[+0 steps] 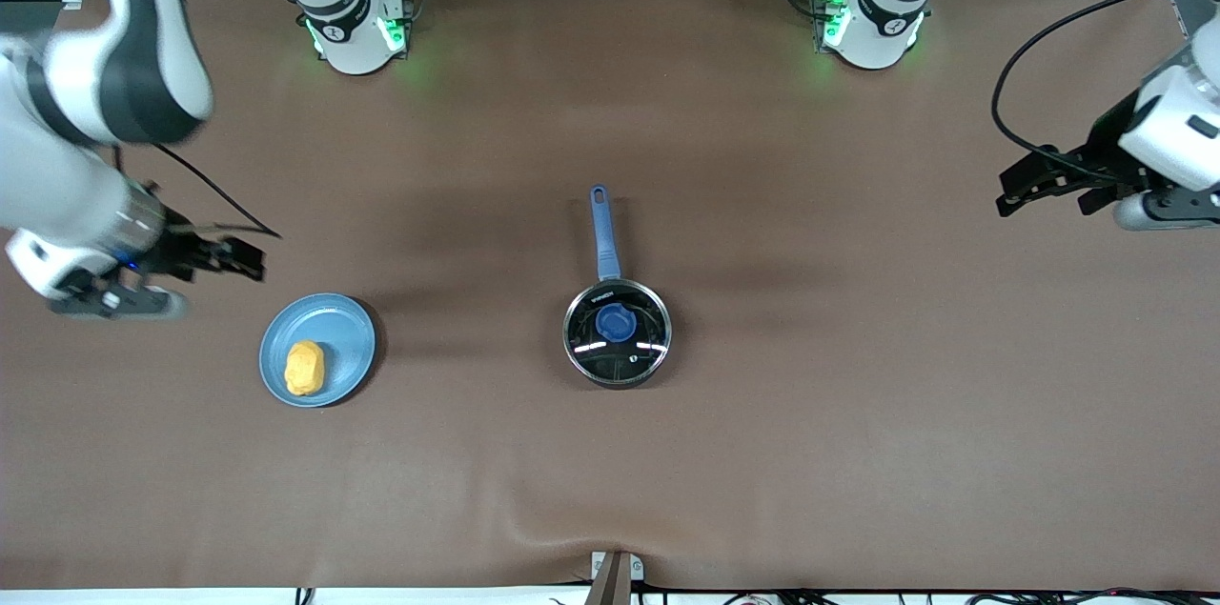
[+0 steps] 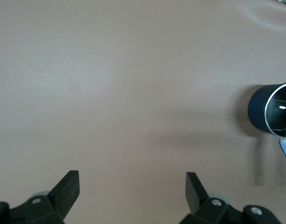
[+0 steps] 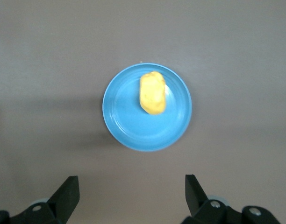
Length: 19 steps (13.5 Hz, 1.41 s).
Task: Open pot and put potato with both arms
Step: 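Move the right gripper toward the yellow potato on the blue plate, then grasp the potato with the right gripper while the left gripper reaches the pot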
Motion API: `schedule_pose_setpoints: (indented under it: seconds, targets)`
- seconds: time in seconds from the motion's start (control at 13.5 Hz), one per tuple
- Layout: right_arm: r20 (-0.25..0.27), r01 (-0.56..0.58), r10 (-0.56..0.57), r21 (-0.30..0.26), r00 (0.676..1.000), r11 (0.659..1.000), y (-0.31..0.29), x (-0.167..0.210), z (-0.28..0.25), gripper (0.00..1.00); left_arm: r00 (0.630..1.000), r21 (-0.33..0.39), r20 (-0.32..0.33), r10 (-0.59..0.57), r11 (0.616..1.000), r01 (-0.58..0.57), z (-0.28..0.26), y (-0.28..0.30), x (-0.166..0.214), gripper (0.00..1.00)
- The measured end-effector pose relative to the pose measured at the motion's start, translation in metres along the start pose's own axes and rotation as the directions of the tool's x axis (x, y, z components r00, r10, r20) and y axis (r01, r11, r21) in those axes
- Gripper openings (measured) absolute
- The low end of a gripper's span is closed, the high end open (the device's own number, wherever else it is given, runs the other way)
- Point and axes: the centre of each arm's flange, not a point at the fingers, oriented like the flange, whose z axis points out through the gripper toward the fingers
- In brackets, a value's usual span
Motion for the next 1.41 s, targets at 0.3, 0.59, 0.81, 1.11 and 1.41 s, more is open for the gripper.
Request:
schedule_pose_setpoints:
  seconds: [0.3,0.59,0.81,1.11,1.41]
  targets:
    - [0.010,0.027,-0.027,-0.018,1.000,0.999,-0.013,0.030,0.103,1.00,1.000,-0.009,0.011,0.009,1.000,-0.009,0.000,-0.016,0.000,1.00]
    - [-0.001,0.025,-0.026,-0.030,1.000,0.999,-0.008,0.042,0.170,1.00,1.000,-0.010,0.013,0.022,1.000,-0.022,0.000,-0.009,-0.001,1.00]
    - [-0.042,0.026,-0.028,-0.037,0.999,0.999,-0.004,0.049,0.196,1.00,1.000,-0.010,0.013,0.023,1.000,-0.023,0.000,-0.008,-0.001,1.00]
    - [-0.109,0.054,-0.062,-0.077,0.992,0.996,0.009,0.058,0.211,1.00,1.000,-0.010,0.013,0.023,1.000,-0.023,0.000,-0.008,-0.001,1.00]
    - [-0.105,0.045,-0.054,-0.086,0.993,0.995,0.028,0.058,0.232,1.00,1.000,-0.010,0.013,0.025,1.000,-0.024,0.000,-0.007,-0.001,1.00]
